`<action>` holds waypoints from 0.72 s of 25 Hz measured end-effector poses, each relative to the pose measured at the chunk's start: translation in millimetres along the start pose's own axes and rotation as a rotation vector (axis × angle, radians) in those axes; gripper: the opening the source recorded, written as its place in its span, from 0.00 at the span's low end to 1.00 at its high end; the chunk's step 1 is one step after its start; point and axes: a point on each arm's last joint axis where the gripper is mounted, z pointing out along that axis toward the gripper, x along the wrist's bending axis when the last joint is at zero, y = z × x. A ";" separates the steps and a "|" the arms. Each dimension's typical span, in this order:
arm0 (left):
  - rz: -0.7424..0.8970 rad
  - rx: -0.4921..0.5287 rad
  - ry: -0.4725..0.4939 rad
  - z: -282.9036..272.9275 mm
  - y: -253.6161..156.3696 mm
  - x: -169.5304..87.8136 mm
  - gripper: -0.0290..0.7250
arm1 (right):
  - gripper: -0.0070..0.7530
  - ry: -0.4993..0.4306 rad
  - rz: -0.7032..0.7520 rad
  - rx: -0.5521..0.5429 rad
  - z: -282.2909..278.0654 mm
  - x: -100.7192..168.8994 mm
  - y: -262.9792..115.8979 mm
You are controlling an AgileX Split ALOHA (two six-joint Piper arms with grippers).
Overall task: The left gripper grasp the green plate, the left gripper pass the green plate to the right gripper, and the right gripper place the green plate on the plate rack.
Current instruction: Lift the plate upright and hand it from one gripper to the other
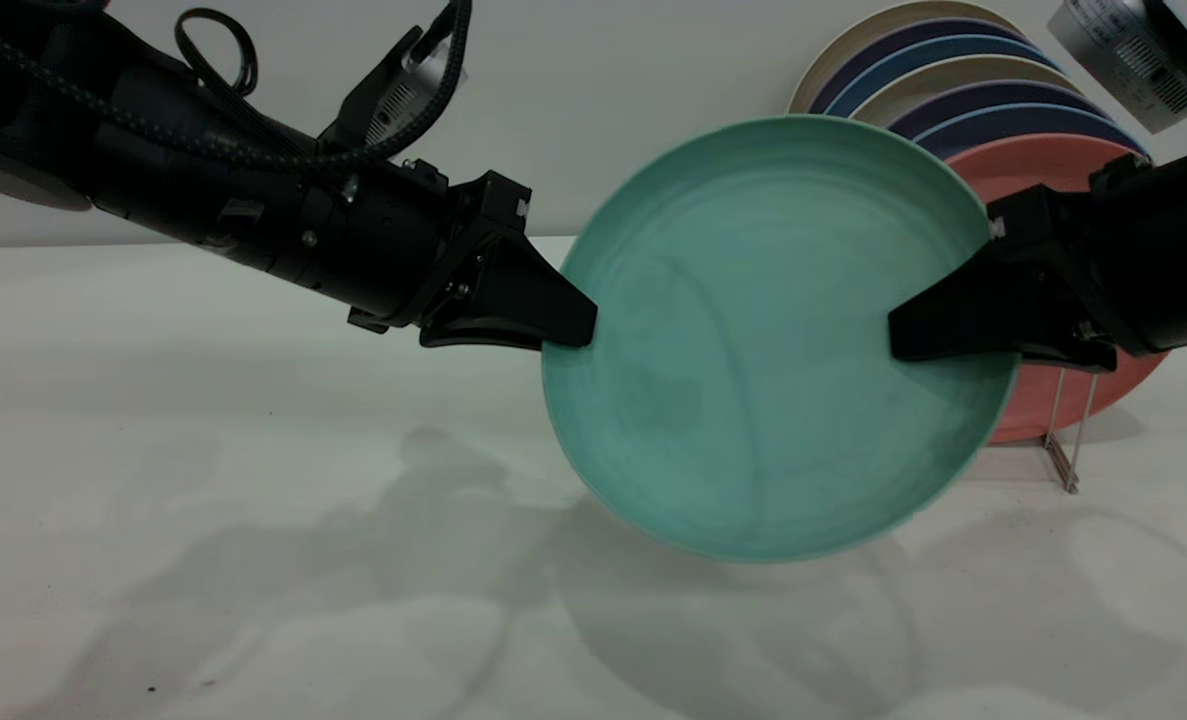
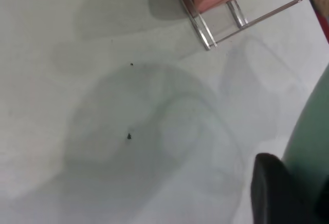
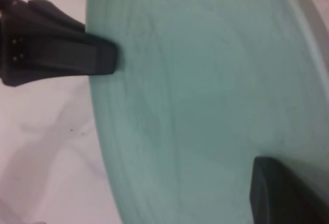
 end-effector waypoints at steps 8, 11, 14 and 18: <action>0.018 0.030 -0.040 -1.1 -2.6 -2.6 0.86 | 0.13 -0.011 -0.018 0.004 0.0 -1.0 -0.3; 0.051 0.071 -0.043 -5.6 -5.8 1.7 0.93 | 0.13 -0.011 -0.025 0.004 0.0 -1.0 -0.4; 0.100 0.137 -0.013 -16.2 -10.1 14.8 0.91 | 0.13 -0.011 -0.032 0.005 0.0 -1.0 -0.4; 0.080 0.229 0.072 -35.7 -16.9 39.4 0.85 | 0.13 -0.011 -0.052 0.005 0.0 -1.0 -0.4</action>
